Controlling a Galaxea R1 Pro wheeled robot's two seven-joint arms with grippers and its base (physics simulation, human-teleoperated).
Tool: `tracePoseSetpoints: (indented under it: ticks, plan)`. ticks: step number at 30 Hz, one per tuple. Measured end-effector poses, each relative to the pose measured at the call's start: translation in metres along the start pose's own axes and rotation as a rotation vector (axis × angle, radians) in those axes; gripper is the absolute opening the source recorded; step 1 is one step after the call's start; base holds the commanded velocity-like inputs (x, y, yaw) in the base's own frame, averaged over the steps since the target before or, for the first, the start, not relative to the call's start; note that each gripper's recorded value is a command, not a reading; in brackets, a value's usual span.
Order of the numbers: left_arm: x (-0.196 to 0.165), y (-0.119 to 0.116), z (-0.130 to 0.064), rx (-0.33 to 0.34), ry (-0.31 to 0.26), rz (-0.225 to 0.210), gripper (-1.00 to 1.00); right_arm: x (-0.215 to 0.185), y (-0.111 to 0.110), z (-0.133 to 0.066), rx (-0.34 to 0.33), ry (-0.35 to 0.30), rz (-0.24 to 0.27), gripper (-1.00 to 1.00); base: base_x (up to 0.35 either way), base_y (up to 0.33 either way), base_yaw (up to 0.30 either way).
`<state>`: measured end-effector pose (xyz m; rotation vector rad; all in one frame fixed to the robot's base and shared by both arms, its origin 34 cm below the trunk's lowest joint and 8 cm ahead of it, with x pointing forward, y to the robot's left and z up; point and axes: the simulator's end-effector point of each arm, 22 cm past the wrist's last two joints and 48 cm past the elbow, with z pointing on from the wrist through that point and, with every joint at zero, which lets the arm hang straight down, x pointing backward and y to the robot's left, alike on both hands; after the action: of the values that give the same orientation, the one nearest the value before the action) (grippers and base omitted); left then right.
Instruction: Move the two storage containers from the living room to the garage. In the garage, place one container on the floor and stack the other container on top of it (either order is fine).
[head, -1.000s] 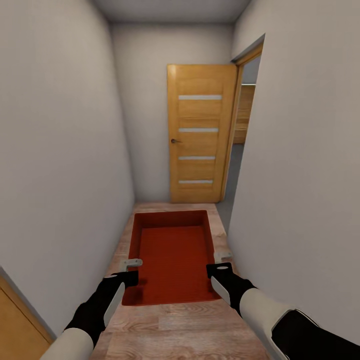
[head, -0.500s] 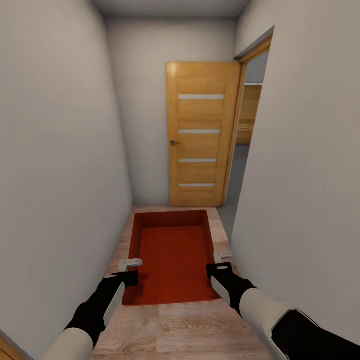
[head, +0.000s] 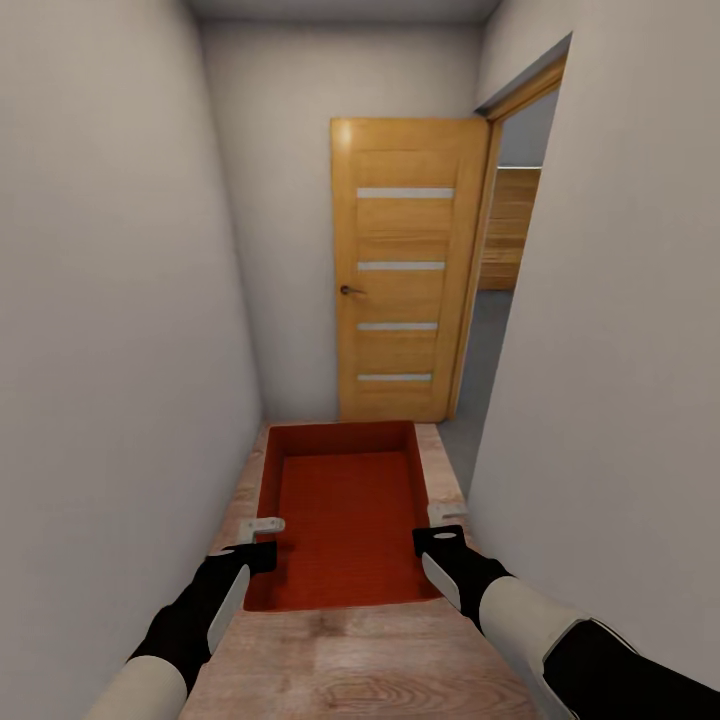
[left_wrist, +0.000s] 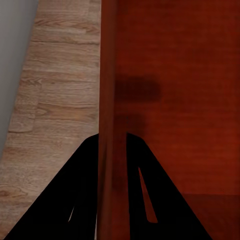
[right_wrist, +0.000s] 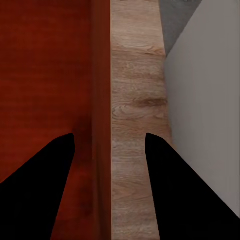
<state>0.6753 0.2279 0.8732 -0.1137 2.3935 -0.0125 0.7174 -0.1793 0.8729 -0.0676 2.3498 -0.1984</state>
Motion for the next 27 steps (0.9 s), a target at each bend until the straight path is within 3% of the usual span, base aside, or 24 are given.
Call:
tracePoseSetpoints:
  ticks: [27]
  plan:
    - [0.0002,0.0000,0.0000,0.000,0.001,0.000,-1.00,0.0003,0.0000,0.0000,0.000,0.001,0.000,-1.00,0.322,0.000,0.000]
